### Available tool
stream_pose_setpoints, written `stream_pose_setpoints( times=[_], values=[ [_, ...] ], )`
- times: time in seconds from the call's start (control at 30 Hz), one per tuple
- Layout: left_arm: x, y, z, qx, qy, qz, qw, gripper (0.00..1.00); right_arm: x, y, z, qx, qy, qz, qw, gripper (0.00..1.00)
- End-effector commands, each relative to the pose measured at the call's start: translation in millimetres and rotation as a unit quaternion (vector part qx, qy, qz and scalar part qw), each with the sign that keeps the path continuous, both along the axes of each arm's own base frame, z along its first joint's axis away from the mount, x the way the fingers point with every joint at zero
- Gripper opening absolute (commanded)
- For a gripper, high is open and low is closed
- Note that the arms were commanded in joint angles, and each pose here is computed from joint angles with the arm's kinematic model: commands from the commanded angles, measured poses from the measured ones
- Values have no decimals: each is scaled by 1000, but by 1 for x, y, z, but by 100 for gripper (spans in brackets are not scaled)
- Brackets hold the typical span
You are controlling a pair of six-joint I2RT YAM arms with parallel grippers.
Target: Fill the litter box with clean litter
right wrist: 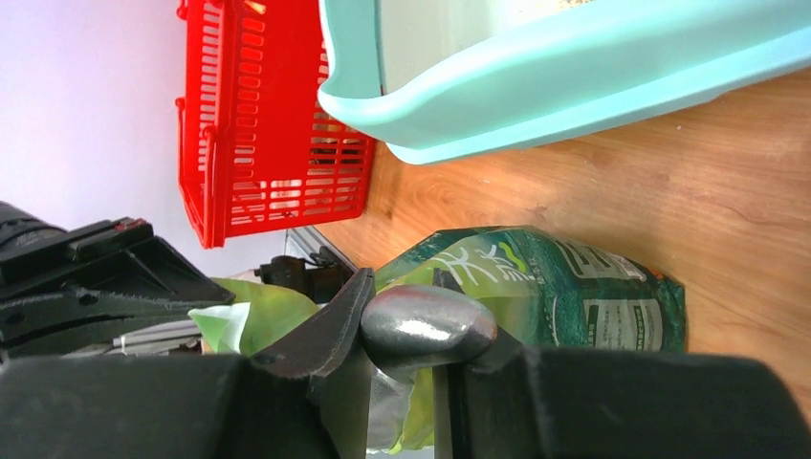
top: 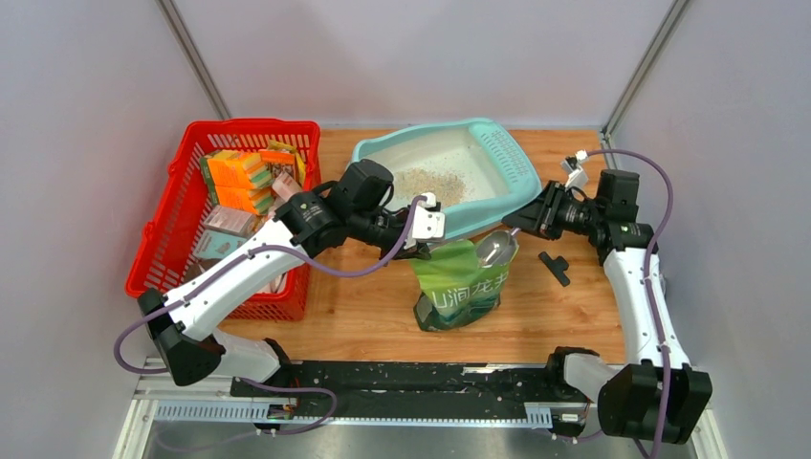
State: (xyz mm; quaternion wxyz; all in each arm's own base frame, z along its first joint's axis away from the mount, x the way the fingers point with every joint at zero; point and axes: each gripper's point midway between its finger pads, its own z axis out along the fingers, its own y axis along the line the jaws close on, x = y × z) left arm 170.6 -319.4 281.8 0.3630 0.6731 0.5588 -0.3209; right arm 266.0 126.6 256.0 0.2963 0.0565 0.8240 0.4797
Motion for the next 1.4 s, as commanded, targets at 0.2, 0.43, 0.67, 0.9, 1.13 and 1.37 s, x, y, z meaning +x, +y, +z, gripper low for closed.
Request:
stream_pose_setpoints(
  times=[0.2, 0.43, 0.67, 0.9, 1.13, 1.37],
  values=[
    [-11, 35, 14, 27, -18, 16, 999, 0, -25, 4, 88, -16, -239, 83, 967, 0],
    [-8, 32, 14, 28, -19, 18, 999, 0, -39, 4, 92, -41, -288, 74, 954, 0],
    [-7, 34, 9, 36, -17, 18, 999, 0, -34, 4, 88, -12, -282, 49, 958, 0],
    [-6, 35, 8, 38, -19, 26, 999, 0, -30, 1, 64, 17, -229, 32, 973, 0],
    [-7, 47, 7, 53, -35, 31, 997, 0, -20, -6, 71, 50, -226, 20, 973, 0],
    [-5, 49, 7, 57, -32, 42, 997, 0, -13, -4, 66, 74, -209, 42, 974, 0]
  ],
)
